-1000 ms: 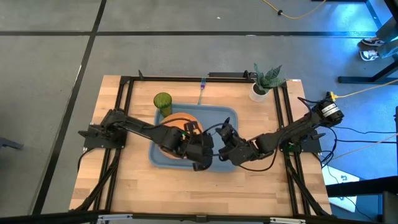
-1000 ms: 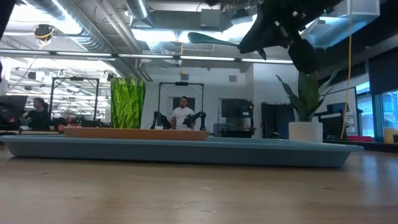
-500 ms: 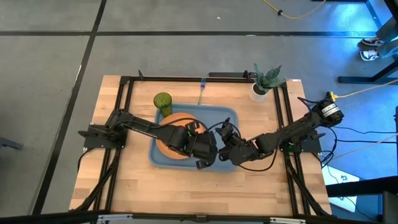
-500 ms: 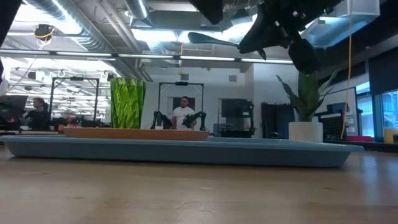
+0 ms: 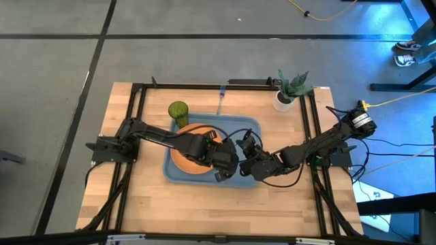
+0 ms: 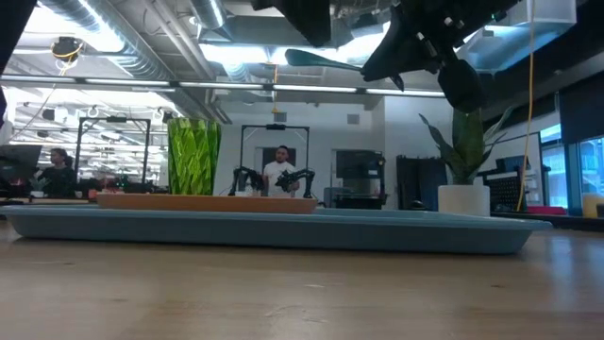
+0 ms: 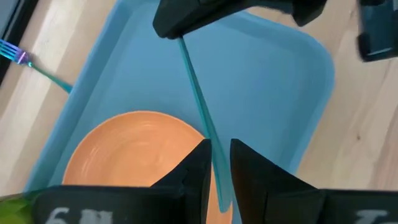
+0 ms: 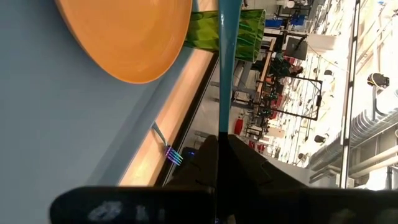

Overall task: Pick and place plate/cup/fork/spoon on tray
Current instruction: Put the blue spoon on the blue tray to the right of the orange plate

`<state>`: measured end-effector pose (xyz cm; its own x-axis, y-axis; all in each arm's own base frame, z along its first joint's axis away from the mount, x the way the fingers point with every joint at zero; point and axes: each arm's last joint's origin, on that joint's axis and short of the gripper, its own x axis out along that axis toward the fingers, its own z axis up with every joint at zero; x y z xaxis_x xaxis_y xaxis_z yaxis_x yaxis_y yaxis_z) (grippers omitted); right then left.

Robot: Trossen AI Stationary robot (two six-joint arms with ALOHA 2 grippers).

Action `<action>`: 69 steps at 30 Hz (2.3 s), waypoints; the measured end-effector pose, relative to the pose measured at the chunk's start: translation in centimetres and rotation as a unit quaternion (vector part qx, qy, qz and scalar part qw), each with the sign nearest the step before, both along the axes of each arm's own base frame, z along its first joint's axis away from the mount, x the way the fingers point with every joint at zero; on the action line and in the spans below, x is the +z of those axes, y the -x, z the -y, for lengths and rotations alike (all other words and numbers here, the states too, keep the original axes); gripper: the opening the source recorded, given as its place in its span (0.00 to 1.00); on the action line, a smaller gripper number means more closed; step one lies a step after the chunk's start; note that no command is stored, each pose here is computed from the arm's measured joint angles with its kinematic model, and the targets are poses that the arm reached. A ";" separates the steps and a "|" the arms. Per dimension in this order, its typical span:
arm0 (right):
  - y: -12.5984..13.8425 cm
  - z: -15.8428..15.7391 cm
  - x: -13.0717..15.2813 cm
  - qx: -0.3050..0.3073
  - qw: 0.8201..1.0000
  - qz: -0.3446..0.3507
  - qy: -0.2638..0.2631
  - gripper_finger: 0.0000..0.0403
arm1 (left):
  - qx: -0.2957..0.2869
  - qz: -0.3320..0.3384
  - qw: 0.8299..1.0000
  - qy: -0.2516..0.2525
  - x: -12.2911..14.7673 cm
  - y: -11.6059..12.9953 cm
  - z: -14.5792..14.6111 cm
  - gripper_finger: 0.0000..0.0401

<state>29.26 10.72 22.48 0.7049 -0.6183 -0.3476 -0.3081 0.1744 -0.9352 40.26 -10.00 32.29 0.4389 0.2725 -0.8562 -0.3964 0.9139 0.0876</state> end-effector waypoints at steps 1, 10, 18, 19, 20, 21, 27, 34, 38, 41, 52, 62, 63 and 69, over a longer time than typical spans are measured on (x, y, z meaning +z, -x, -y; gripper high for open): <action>0.0 0.0 0.0 0.000 1.000 0.000 0.000 0.04 | 0.002 -0.001 1.000 0.001 -0.3 -0.1 -0.1 0.13; 0.0 0.0 0.0 -0.001 1.000 0.000 0.001 0.04 | 0.015 -0.016 1.000 0.002 -1.5 -0.1 -0.4 0.13; 0.0 0.0 0.0 0.003 1.000 -0.006 0.007 0.04 | 0.013 -0.021 0.999 0.022 -1.6 -0.3 -0.9 0.13; 0.0 0.0 0.0 0.004 1.000 -0.008 0.009 0.04 | 0.015 -0.023 0.999 0.023 -1.8 -0.5 -0.9 0.13; 0.0 0.0 0.0 0.004 1.000 -0.009 0.009 0.04 | 0.016 -0.025 0.999 0.023 -2.0 -0.6 -1.0 0.13; 0.0 0.0 0.0 0.005 1.000 -0.010 0.009 0.04 | 0.013 -0.030 0.999 0.022 -2.2 -0.7 -1.1 0.13; 0.0 0.0 0.0 0.005 1.000 -0.008 0.009 0.04 | -0.011 -0.038 0.999 0.037 -2.2 -0.8 -1.7 0.11; 0.0 0.0 0.1 0.000 1.000 -0.004 0.010 0.04 | -0.012 -0.045 0.998 0.034 -2.2 -0.8 -2.1 0.02; 0.0 0.0 0.1 0.001 1.000 -0.007 0.013 0.05 | -0.015 -0.046 0.998 0.034 -2.2 -0.8 -2.1 0.01; 0.0 0.0 0.0 0.010 1.000 -0.014 0.014 0.10 | -0.019 -0.048 0.998 0.033 -2.2 -0.8 -2.1 0.01; 0.5 -0.3 0.9 0.025 0.999 -0.015 0.030 0.14 | -0.023 -0.044 0.997 0.051 -2.2 -0.9 -2.0 0.00; 2.5 -1.7 3.1 0.062 0.998 0.010 0.020 0.14 | -0.019 -0.037 0.997 0.062 -1.6 -0.7 -1.9 0.00; 2.7 -1.8 3.2 0.066 0.998 0.012 0.019 0.14 | -0.021 -0.035 0.997 0.065 -1.5 -0.7 -1.8 0.00; 3.6 -2.9 4.2 0.060 0.997 0.047 0.015 0.14 | -0.027 -0.056 0.995 0.077 -2.0 -0.3 -1.5 0.00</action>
